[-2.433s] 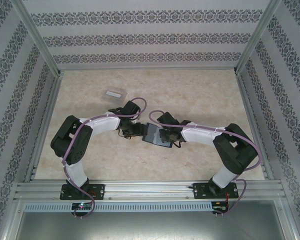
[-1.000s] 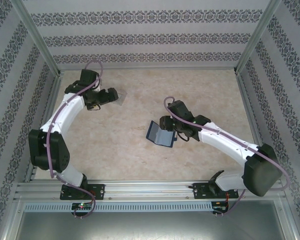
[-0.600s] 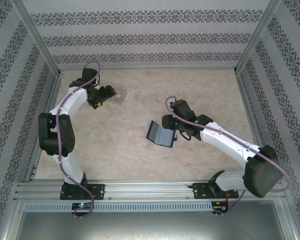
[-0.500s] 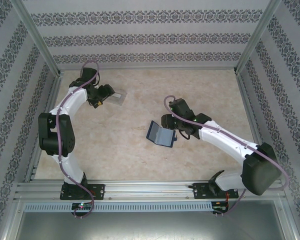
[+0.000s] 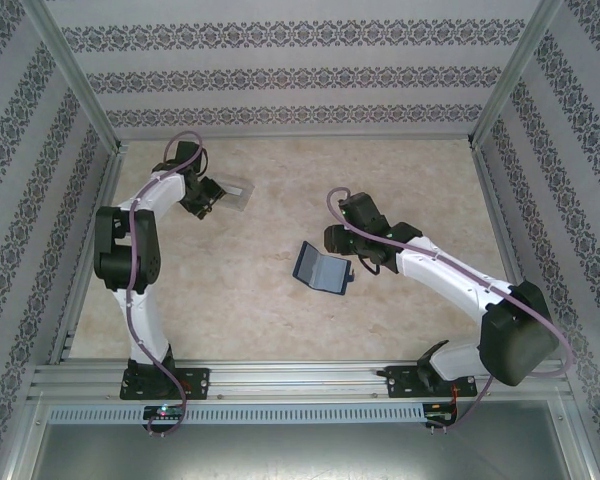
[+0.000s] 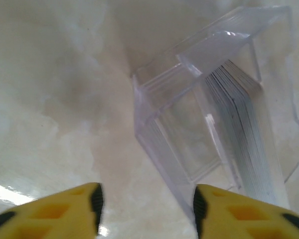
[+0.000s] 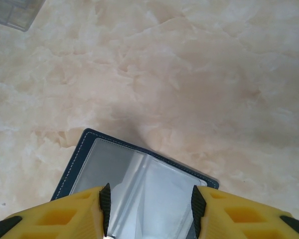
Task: Put the credit cards into the card holder
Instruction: Move the storage box to the center of the table.
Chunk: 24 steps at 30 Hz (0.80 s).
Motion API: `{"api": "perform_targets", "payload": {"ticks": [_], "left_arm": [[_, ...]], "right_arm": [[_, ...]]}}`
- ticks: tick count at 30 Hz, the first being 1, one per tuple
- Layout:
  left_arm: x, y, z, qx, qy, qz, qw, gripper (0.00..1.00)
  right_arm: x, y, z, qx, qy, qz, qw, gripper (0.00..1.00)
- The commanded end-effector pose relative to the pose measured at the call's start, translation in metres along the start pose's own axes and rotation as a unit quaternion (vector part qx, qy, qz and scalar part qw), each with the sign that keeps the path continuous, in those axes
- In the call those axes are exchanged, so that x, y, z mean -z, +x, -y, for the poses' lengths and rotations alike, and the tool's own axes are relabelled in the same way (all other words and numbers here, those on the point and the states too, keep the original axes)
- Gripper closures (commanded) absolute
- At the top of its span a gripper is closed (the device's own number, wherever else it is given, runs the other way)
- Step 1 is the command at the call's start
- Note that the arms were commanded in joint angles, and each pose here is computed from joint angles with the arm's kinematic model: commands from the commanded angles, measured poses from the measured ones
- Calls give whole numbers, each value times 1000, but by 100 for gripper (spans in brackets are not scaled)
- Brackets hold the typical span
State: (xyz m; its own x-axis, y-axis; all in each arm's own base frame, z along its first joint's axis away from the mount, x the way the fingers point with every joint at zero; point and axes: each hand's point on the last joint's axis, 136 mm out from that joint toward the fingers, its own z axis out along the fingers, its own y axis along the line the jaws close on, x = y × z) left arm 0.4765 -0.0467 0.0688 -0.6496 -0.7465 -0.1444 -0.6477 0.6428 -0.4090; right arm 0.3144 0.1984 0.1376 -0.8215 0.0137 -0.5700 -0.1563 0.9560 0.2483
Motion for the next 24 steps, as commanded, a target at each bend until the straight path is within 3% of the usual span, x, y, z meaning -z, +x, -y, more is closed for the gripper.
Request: {"api": "perform_targets", "payload": {"ticks": [1,13,17,24], "left_arm": [[-3,-11,6,8,5,17,1000,61],[-1,-1,10,-39,20,-7,999,82],[4,6,19,-62,51,-20,997,93],[16,28,26,-102,93,-58,989,97]], "right_arm": [[2,-3,1,9,4,-3,1000,51],[-3,-4,3,7,5,-10,1000,51],[-5,-3,1,3,2,-13,1000,51],[-3,2,-1,-8,-8,-23,1000,51]]}}
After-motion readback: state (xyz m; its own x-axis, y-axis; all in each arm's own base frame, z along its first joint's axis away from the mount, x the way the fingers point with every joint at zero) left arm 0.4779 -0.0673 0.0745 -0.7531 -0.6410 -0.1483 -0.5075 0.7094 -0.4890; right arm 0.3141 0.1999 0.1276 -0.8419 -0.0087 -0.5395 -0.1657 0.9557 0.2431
